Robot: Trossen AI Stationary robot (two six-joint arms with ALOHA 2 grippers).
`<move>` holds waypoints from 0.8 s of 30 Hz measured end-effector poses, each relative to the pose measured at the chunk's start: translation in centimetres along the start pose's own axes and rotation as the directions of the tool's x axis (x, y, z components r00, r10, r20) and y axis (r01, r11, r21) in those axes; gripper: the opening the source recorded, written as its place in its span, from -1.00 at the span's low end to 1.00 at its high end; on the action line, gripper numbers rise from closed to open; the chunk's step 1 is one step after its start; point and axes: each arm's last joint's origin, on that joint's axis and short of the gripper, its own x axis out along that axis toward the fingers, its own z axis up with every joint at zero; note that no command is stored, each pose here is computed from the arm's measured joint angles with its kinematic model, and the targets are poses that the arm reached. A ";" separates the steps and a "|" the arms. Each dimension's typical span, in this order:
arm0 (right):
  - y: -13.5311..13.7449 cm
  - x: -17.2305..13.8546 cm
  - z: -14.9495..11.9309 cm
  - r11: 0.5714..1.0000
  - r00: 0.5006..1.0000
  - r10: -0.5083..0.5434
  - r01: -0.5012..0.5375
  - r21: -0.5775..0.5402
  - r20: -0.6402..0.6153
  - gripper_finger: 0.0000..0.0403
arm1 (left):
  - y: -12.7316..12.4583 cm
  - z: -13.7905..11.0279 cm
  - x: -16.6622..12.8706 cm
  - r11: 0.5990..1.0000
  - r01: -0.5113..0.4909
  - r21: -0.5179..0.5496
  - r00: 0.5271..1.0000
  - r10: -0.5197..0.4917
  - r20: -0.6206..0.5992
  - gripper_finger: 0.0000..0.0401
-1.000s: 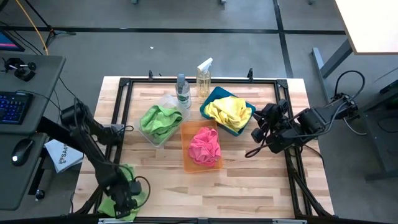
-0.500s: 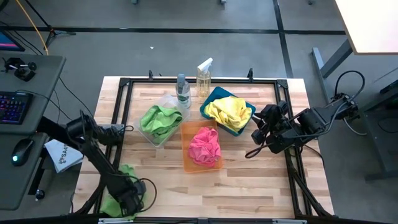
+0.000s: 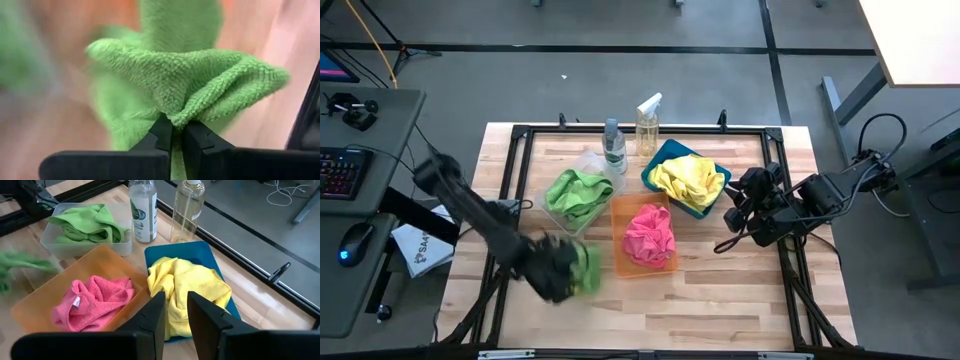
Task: Sort microfiber towel by color & place in baskets
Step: Put the green towel into the transparent bin
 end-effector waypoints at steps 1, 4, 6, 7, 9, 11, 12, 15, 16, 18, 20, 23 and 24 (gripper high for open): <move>0.0 0.0 0.0 1.000 1.000 0.000 0.000 0.000 0.000 -0.62 | 0.8 1.1 -1.6 1.000 0.001 -0.001 0.997 -0.001 0.083 -0.99; 0.0 0.0 0.0 1.000 1.000 -0.001 0.001 0.000 0.001 -0.62 | 2.9 4.2 -7.0 1.000 0.022 -0.010 0.919 -0.016 0.393 -0.99; 0.0 0.0 0.0 1.000 1.000 -0.006 0.006 0.001 0.010 -0.62 | 4.9 5.6 -9.9 0.998 -0.033 -0.044 0.832 0.052 0.553 -0.99; 0.0 0.0 0.0 1.000 1.000 -0.009 0.009 0.003 0.016 -0.62 | 5.9 6.1 -10.8 0.995 -0.080 -0.058 0.790 0.099 0.605 -0.99; 0.0 0.0 0.1 1.000 1.000 -0.015 0.014 0.022 0.026 -0.62 | 7.9 6.8 -12.0 0.978 -0.186 -0.092 0.716 0.199 0.669 -1.00; -0.1 0.0 0.1 0.999 0.999 -0.023 0.021 0.044 0.042 -0.62 | 9.6 7.3 -12.4 0.943 -0.304 -0.136 0.645 0.309 0.699 -1.00; -0.1 0.0 0.1 0.998 0.998 -0.026 0.024 0.050 0.048 -0.62 | 10.3 7.4 -12.4 0.925 -0.339 -0.170 0.608 0.353 0.711 -1.00; -0.1 0.0 0.2 0.998 0.998 -0.029 0.027 0.049 0.053 -0.62 | 11.6 7.4 -11.5 0.908 -0.352 -0.227 0.549 0.397 0.736 -1.00; -0.1 0.0 0.2 0.998 0.998 -0.031 0.028 0.050 0.056 -0.62 | 11.8 7.3 -10.7 0.918 -0.331 -0.220 0.552 0.377 0.743 -1.00; -0.1 0.0 0.2 0.998 0.997 -0.036 0.033 0.050 0.066 -0.62 | 12.1 7.0 -8.6 0.946 -0.260 -0.193 0.564 0.311 0.765 -1.00; -0.1 0.0 0.2 0.998 0.997 -0.037 0.034 0.051 0.068 -0.62 | 12.4 6.3 -6.1 0.967 -0.187 -0.174 0.559 0.251 0.790 -1.00; -0.1 0.0 0.2 0.998 0.997 -0.038 0.034 0.059 0.068 -0.62 | 13.1 5.6 -3.4 0.977 -0.046 -0.206 0.486 0.202 0.850 -1.00; -0.1 0.0 0.2 0.997 0.997 -0.038 0.033 0.073 0.068 -0.62 | 13.5 5.3 -2.9 0.976 -0.011 -0.217 0.456 0.198 0.868 -1.00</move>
